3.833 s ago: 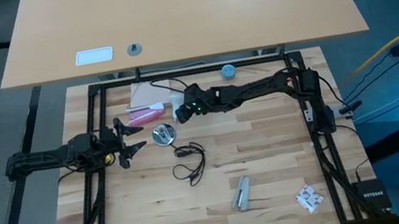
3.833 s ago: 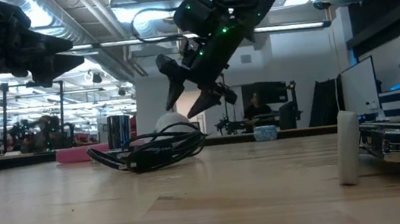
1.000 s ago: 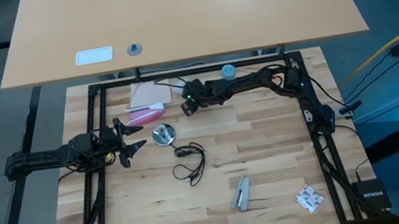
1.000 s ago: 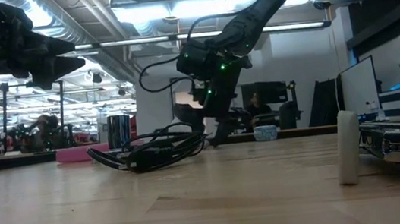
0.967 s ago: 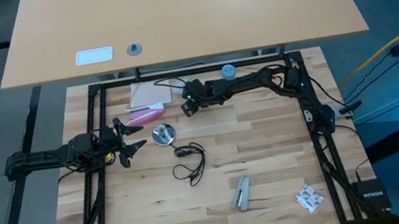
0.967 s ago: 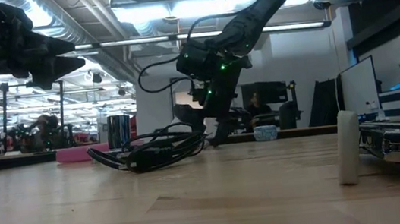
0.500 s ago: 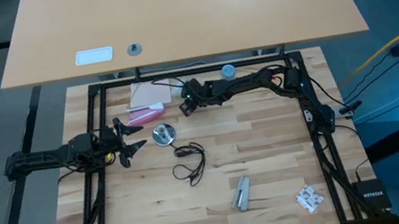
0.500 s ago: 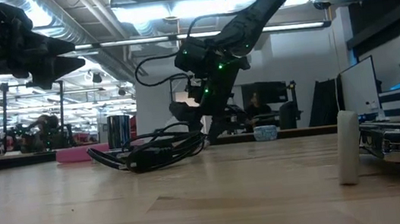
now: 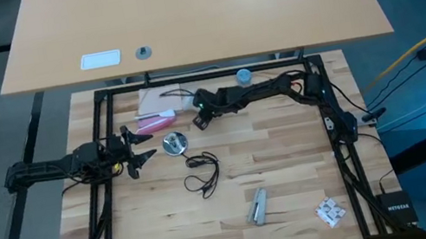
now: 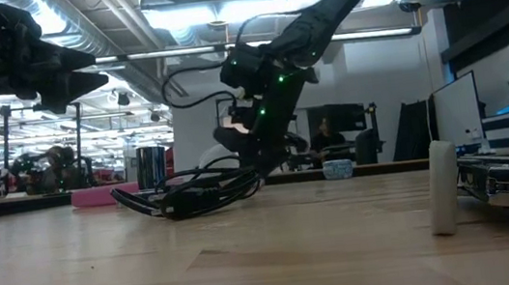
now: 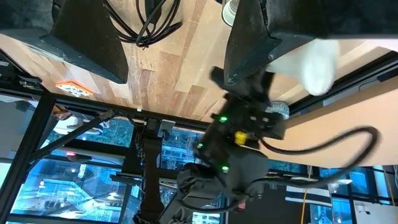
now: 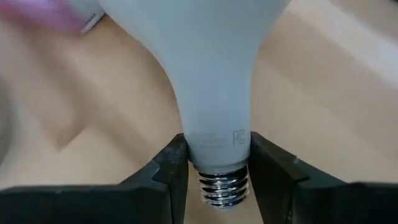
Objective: Screw lightbulb
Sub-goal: Insert the lightbulb into the lamp
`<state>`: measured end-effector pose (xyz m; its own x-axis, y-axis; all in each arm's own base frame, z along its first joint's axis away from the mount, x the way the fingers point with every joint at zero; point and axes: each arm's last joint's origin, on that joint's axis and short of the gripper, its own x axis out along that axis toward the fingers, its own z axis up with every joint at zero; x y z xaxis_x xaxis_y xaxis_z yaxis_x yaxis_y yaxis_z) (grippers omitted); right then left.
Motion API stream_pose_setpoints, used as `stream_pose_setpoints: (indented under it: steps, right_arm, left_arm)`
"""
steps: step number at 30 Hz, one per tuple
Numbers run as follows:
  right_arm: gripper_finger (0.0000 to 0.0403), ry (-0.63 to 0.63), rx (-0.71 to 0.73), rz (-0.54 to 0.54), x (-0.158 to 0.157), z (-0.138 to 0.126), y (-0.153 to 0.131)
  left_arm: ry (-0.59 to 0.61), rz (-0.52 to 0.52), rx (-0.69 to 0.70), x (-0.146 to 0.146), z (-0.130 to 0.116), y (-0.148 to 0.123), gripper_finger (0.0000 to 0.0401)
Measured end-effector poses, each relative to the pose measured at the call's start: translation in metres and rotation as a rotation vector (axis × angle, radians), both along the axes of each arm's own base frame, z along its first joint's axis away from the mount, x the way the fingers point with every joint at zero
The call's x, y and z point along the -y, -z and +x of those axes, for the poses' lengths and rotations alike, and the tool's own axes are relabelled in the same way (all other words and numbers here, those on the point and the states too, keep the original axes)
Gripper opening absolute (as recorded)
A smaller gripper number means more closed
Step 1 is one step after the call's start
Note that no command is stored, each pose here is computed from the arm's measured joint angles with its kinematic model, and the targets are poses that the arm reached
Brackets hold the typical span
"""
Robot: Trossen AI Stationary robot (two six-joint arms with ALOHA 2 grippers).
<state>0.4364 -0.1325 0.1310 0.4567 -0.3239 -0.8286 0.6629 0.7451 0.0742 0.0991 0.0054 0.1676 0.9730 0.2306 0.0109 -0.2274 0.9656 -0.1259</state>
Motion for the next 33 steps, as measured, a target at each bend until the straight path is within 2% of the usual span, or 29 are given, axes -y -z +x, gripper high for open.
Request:
stream_pose_setpoints:
  steps: [9, 21, 27, 33]
  right_arm:
    - [0.015, -0.188, -0.245, -0.03, -0.054, -0.011, -0.009]
    - [0.0153, -0.34, -0.597, -0.055, -0.123, -0.051, -0.037]
    - [0.0153, -0.386, -0.651, -0.048, -0.14, -0.058, -0.042]
    - [0.0151, -0.425, -0.76, 0.022, -0.141, -0.07, -0.045]
  left_arm:
    - [0.0, -0.007, 0.002, 0.0, 0.0, 0.0, 0.0258]
    - [0.0, -0.007, 0.001, 0.0, 0.0, 0.0, 0.0258]
    - [0.0, -0.007, 0.001, 0.0, 0.0, 0.0, 0.0258]
    - [0.0, -0.007, 0.001, 0.0, 0.0, 0.0, 0.0258]
